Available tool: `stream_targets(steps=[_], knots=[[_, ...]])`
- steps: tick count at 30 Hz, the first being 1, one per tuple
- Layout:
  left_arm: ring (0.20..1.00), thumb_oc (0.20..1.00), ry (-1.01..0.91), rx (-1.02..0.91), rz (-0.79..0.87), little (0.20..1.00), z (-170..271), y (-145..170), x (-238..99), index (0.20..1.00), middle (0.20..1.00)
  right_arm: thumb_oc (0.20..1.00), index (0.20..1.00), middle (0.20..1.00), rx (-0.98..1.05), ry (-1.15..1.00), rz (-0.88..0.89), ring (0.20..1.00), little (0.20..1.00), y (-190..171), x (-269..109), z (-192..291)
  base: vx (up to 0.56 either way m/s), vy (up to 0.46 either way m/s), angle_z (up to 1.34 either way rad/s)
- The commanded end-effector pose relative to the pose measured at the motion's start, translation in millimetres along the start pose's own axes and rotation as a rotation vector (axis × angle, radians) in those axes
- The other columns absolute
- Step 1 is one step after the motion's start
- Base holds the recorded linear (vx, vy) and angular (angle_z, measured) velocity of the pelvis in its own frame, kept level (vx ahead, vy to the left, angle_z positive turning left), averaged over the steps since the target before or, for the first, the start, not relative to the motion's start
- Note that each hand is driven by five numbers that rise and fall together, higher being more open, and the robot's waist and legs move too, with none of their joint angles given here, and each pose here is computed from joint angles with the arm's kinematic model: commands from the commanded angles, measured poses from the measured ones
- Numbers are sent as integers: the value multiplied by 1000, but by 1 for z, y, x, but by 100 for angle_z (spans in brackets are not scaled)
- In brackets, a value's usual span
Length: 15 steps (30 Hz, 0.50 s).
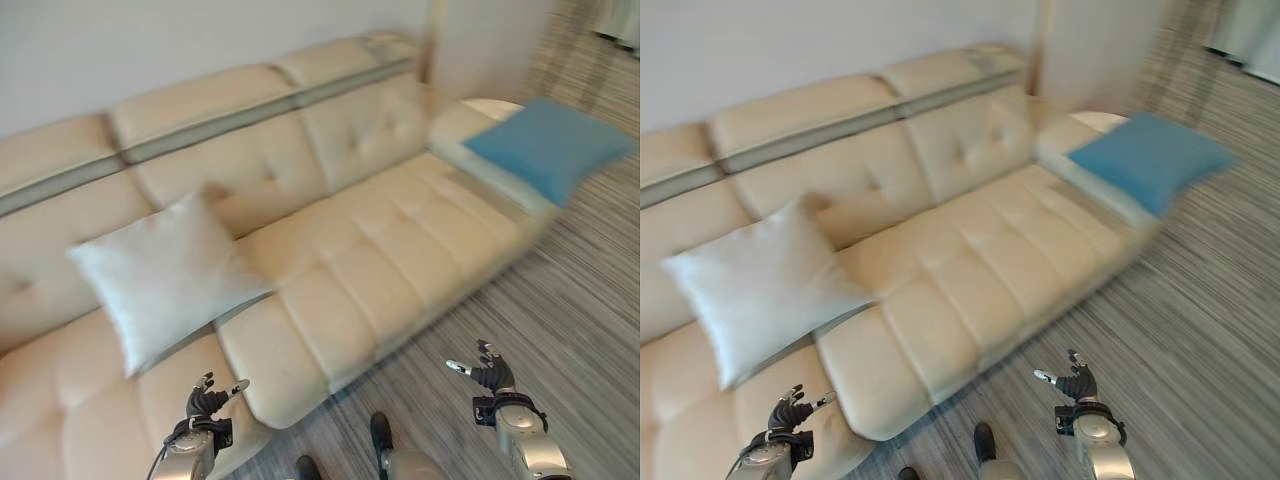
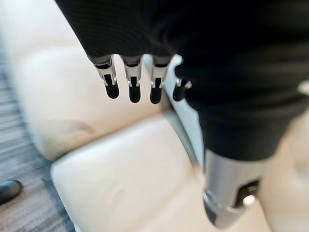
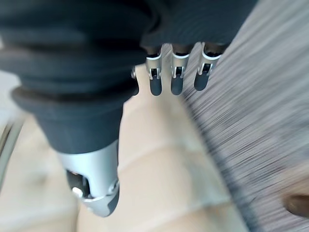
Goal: Pick up all the scattered cushions and arrange them neatly on the sofa.
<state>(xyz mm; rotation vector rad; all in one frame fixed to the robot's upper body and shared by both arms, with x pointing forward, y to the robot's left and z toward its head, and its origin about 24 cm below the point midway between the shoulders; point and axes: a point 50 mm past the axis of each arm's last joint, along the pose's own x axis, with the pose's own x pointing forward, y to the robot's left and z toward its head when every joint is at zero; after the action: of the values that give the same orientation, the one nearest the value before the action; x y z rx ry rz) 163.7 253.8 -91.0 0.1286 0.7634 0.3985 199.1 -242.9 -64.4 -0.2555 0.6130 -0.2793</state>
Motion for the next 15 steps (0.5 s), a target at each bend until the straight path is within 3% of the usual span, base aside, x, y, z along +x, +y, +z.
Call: stream_targets(steps=[1, 7, 15], knots=[[1000, 1000, -100, 45, 37, 1000, 24, 10, 5, 1000, 1000, 1000, 1000, 1000, 6, -84, -75, 1000, 1000, -24, 4, 18, 44, -83, -220], [1000, 1000, -145, 64, 24, 1000, 36, 7, 6, 1000, 1000, 1000, 1000, 1000, -11, -89, -102, 1000, 1000, -31, 7, 22, 125, -141, -132], [1000, 1000, -153, 21, -37, 1000, 41, -13, 8, 1000, 1000, 1000, 1000, 1000, -8, -36, -109, 1000, 1000, -36, 3, 5, 361, -390, -40]])
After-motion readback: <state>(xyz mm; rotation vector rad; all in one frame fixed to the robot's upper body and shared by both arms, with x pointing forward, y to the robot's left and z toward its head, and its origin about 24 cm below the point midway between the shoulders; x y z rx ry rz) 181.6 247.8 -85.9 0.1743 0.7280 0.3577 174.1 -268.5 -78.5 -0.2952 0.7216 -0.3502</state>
